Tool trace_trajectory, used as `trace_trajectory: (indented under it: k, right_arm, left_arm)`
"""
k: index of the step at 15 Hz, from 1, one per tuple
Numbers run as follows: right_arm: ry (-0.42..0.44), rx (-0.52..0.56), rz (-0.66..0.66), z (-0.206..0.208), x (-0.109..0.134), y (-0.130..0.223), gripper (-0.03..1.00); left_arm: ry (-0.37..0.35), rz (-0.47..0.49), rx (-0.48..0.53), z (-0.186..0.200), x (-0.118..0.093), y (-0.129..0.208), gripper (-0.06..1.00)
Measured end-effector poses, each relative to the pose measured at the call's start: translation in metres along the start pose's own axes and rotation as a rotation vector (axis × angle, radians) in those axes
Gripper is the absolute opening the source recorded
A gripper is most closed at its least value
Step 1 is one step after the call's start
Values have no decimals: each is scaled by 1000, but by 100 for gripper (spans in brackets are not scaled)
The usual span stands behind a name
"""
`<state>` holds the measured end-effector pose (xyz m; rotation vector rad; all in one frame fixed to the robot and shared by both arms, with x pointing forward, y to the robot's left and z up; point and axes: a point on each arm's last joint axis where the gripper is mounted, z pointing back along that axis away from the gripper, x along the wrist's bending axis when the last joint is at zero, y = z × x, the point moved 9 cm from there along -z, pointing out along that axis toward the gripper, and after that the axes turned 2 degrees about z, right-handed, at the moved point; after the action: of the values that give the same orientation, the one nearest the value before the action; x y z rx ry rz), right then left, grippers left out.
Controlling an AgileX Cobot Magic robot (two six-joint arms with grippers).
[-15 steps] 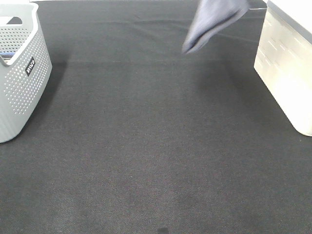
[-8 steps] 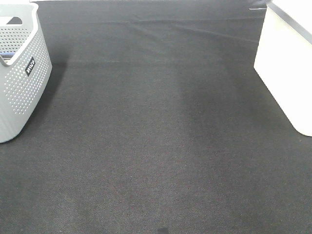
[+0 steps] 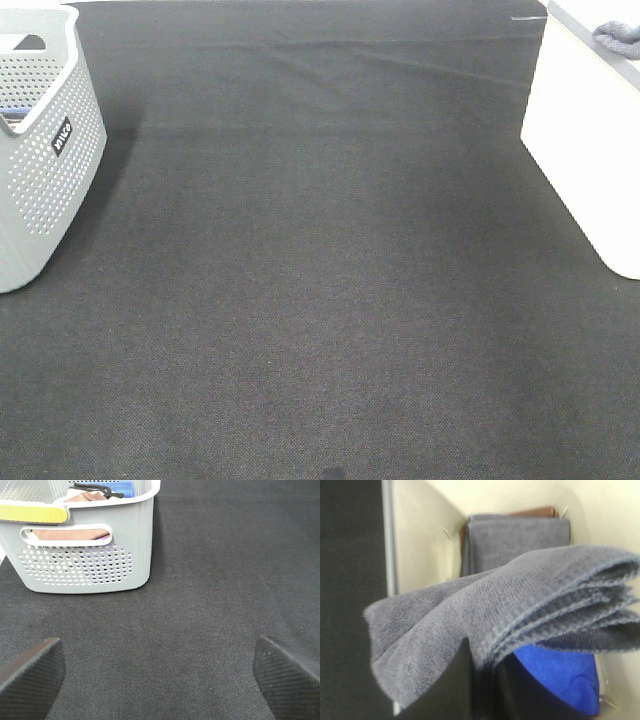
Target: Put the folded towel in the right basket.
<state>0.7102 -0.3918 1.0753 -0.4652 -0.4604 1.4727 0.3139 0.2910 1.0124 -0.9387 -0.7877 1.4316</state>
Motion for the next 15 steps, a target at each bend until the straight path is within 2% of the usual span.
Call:
trace_trajectory:
  k: [4,5,7,9,11,13,15]
  right_arm:
    - [-3,66,-19,-33,-7,10,6]
    - [2,80,-25,-40,-9,12,9]
    - [22,96,-43,-48,-14,15,28]
    - [39,96,-48,-48,-17,15,57]
    - [42,96,-49,-48,-18,15,64]
    - [44,89,-48,-45,-18,14,66]
    - [-1,52,-66,-31,-7,8,66]
  left_arm:
    - [0,0,0,0,0,0,97]
    - [0,0,0,0,0,0,97]
    - [0,0,0,0,0,0,97]
    - [0,0,0,0,0,0,97]
    - [0,0,0,0,0,0,97]
    - [0,0,0,0,0,0,97]
    - [0,0,0,0,0,0,97]
